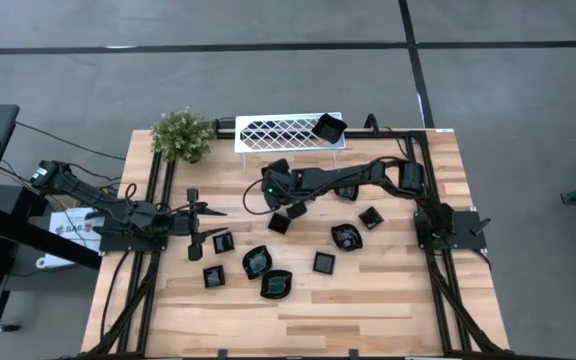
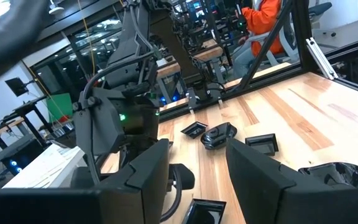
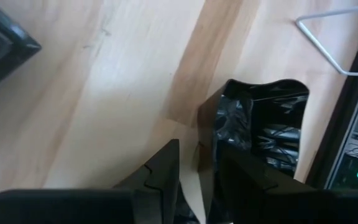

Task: Pick & Place Mini shaped plates
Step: Stack the black distorted square plate on top of the black distorted square plate on the shelf

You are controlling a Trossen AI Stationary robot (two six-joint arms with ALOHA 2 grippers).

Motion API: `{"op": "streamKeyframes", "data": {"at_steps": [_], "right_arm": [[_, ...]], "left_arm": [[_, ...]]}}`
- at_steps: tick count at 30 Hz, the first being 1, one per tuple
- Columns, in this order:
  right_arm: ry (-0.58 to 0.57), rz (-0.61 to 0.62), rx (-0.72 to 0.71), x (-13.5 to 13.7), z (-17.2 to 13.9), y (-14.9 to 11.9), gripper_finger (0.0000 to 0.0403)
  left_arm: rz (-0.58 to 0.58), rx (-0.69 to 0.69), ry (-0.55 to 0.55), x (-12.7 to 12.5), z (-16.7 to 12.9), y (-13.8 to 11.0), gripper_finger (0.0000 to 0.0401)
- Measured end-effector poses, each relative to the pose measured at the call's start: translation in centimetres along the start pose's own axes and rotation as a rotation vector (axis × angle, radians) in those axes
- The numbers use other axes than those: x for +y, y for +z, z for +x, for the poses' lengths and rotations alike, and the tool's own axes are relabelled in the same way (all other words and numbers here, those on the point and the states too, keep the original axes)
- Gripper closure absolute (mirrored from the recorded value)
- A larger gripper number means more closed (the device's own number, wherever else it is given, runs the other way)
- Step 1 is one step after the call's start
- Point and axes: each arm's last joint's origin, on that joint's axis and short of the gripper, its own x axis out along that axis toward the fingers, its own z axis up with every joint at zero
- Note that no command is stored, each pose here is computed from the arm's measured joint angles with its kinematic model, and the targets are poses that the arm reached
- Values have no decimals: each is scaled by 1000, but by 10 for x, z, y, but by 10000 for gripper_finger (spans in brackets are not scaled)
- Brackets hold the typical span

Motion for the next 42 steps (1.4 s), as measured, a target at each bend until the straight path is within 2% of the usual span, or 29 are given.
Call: {"op": "streamKeyframes", "data": {"at_steps": [8,18,30,42], "right_arm": [[6,-3,7,1,0,-1,311],[3,-4,8,1,0,-1,396],[-88,-54,47,7,-5,8,401],[-67,-128,25,20,-29,32,402]], "left_arm": [[0,0,0,0,0,0,238],[0,0,0,0,0,0,238],[0,-1,0,0,0,0,238],[0,0,0,0,0,0,238]]}}
